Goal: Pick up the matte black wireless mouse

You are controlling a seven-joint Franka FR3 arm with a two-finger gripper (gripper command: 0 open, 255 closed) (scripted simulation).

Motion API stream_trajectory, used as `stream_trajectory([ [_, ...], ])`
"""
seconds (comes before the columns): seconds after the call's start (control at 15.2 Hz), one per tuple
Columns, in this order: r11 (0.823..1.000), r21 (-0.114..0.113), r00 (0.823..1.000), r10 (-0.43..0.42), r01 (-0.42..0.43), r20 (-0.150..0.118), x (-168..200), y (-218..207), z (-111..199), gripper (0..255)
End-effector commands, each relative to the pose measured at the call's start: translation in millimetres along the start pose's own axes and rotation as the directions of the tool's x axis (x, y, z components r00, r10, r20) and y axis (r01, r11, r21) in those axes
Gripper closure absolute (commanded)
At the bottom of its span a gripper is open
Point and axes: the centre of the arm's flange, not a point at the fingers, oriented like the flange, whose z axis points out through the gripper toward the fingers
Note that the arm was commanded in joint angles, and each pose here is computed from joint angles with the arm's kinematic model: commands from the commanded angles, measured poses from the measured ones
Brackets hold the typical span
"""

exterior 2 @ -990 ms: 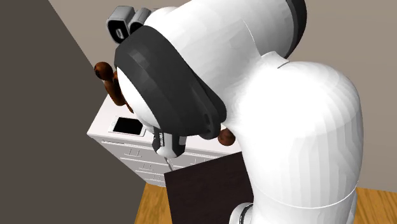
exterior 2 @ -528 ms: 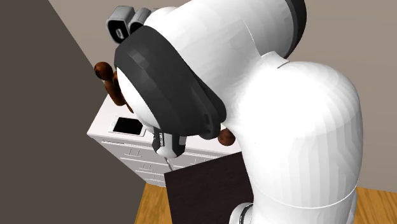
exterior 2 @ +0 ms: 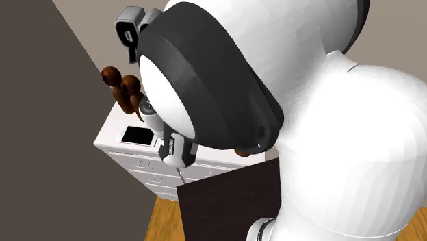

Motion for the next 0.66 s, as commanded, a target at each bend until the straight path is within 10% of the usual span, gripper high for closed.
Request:
stream_trajectory([
  [0.0,1.000,0.000,1.000,0.000,0.000,0.000,0.6,1.8,-10.5,255],
  [0.59,1.000,0.000,1.000,0.000,0.000,0.000,1.7,7.9,-47.7,255],
])
